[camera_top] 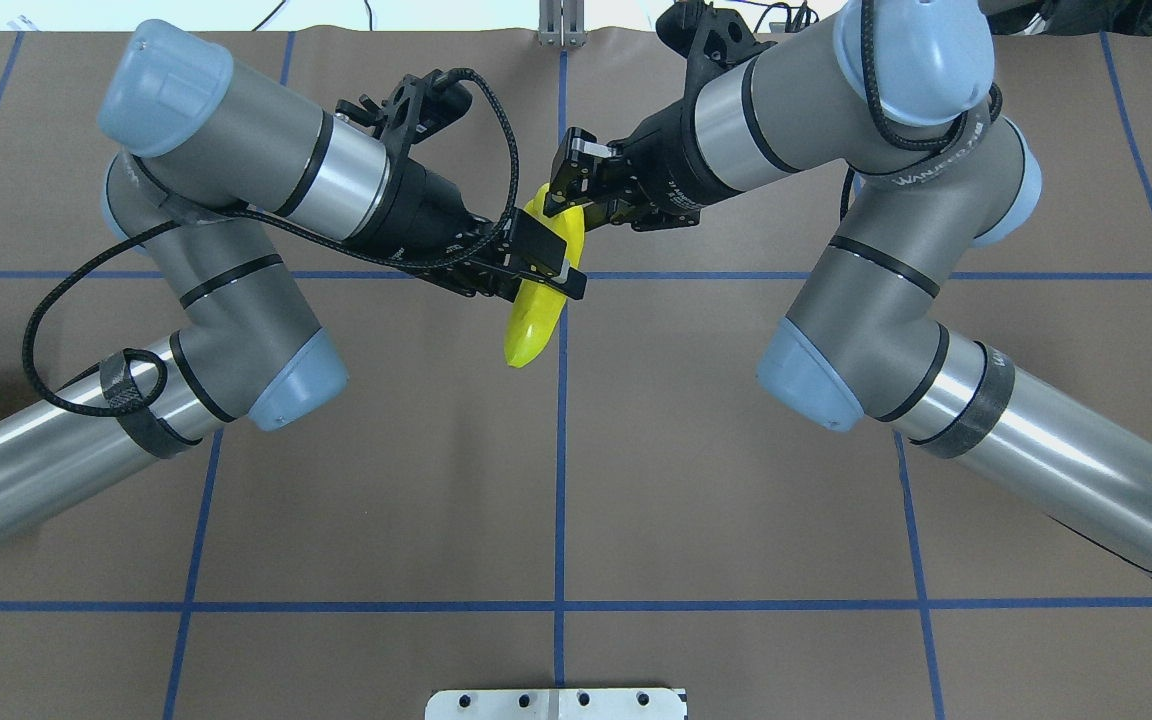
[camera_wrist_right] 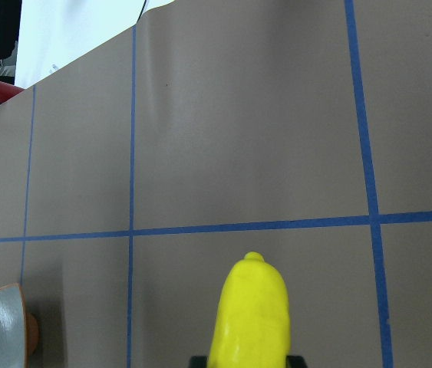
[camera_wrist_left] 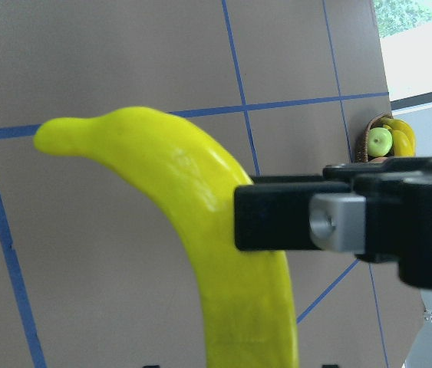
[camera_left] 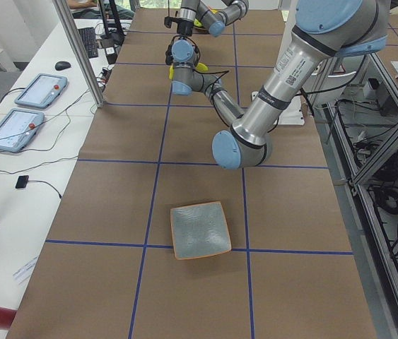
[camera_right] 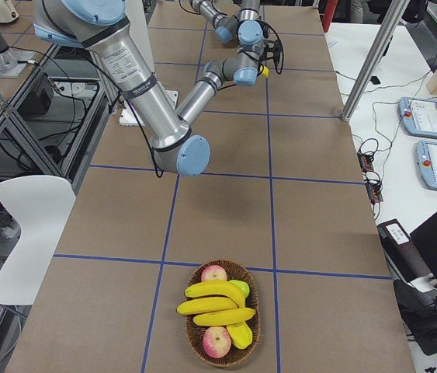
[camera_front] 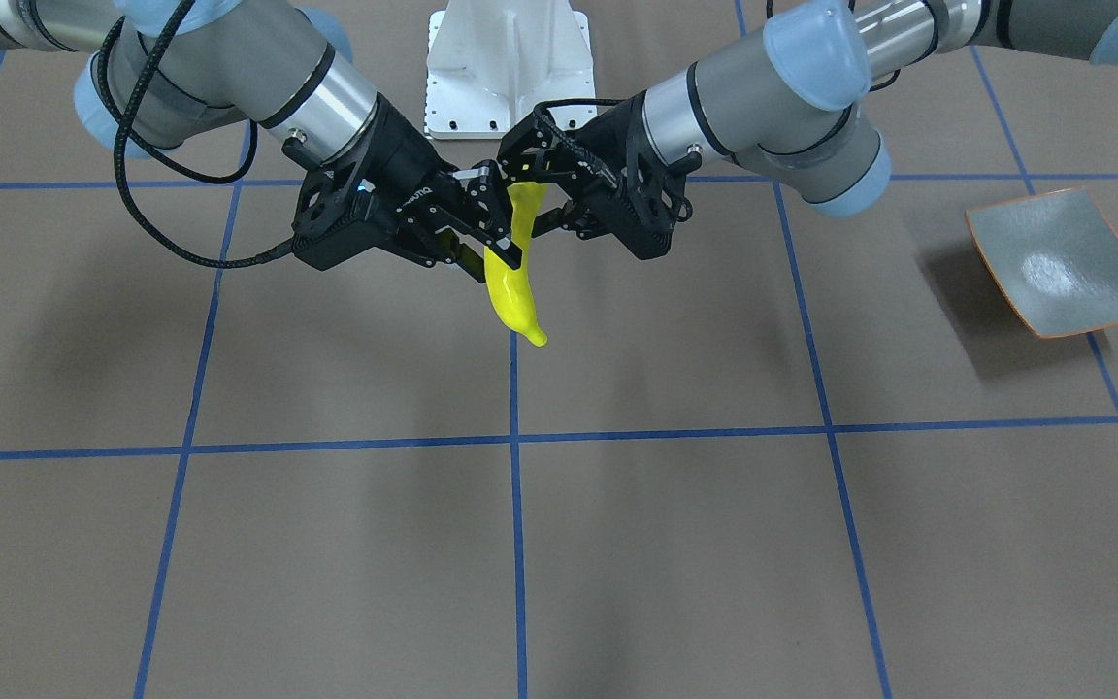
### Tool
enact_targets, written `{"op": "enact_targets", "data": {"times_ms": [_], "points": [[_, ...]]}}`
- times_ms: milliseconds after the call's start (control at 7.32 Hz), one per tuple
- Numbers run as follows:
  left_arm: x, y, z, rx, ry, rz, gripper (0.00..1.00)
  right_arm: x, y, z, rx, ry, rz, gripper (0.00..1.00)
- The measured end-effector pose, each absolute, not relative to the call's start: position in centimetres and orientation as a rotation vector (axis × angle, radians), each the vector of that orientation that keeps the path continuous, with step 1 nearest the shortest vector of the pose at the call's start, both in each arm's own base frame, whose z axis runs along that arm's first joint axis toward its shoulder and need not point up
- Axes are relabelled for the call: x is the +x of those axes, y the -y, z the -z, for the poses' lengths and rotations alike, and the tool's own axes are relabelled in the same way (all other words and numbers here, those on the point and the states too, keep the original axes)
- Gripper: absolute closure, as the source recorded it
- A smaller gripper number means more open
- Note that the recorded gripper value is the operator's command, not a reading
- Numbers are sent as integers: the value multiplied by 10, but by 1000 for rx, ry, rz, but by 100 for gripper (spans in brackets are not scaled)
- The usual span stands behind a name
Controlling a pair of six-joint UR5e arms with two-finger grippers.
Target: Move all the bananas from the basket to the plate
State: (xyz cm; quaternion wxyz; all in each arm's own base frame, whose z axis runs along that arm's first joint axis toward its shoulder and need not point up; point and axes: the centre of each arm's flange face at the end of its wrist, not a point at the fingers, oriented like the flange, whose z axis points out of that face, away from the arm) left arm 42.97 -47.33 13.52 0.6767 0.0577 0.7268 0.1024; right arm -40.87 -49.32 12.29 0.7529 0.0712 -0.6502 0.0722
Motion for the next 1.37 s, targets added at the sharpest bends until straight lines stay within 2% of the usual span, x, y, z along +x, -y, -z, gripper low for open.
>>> {"op": "enact_targets", "data": {"times_ms": [137, 546, 819, 1365], "points": [[429, 472, -137, 126, -1645, -226, 100, -409, 493, -123, 155, 1419, -157, 1], [426, 469, -137, 82, -1659, -185, 100, -401, 492, -130, 174, 1441, -152, 0], [409, 468, -148, 70, -1657, -151, 100, -358, 483, -177, 205, 1466, -164, 0], [280, 454, -301, -12, -1516, 27, 100, -290, 482, -303, 169, 1329, -297, 0]]}}
